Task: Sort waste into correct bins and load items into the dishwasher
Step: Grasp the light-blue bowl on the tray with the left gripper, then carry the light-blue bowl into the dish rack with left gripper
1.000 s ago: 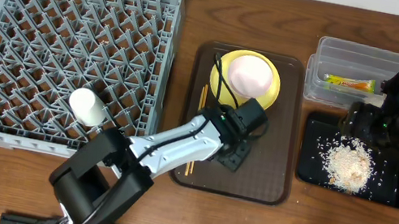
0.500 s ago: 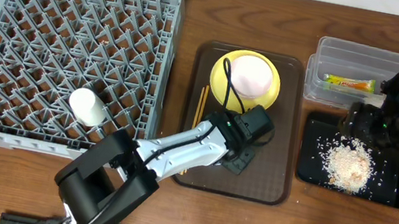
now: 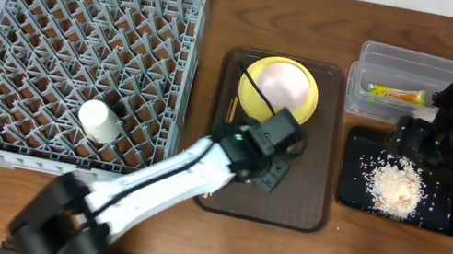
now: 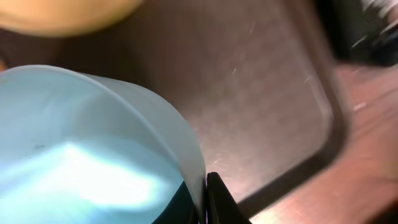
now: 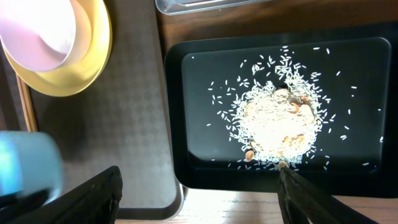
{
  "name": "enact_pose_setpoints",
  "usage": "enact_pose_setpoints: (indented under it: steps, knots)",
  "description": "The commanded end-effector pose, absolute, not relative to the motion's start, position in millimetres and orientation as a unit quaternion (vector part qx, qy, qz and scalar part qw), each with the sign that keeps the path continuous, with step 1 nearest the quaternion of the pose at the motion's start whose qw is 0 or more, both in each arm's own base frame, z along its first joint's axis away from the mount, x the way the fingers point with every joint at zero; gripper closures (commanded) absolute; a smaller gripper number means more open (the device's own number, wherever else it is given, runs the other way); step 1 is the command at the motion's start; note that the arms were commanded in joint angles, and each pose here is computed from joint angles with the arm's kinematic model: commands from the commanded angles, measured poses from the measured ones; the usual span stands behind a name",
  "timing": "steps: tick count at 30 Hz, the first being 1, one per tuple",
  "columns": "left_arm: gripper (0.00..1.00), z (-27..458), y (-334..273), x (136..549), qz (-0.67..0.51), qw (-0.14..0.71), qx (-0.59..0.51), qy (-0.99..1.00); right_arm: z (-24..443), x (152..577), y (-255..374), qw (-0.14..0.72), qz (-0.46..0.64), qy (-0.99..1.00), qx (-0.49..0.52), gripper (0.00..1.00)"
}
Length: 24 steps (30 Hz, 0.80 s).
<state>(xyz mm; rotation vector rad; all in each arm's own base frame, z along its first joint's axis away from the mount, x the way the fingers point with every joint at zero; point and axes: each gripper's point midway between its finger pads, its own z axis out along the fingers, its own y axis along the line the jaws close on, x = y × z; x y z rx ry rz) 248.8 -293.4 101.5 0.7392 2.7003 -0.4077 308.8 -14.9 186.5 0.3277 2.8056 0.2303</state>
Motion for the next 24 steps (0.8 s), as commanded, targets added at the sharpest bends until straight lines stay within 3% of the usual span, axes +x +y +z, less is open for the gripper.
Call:
enact_pose_setpoints:
  steps: [1, 10, 24]
  knots:
    - [0.92, 157.5, -279.6, 273.4, -0.171, 0.224, 0.233, 0.931, 193.4, 308.4, -18.8, 0.164, 0.079, 0.976, 0.123, 0.23]
    - [0.92, 224.2, -196.6, 318.8, -0.247, 0.288, 0.132, 0.916, 193.2, 307.7, -18.6, 0.163, 0.079, 0.976, 0.123, 0.23]
    - [0.92, 250.1, -111.6, 355.0, -0.476, 0.26, 0.035, 0.84, 193.2, 307.7, -18.6, 0.163, 0.079, 0.976, 0.123, 0.23]
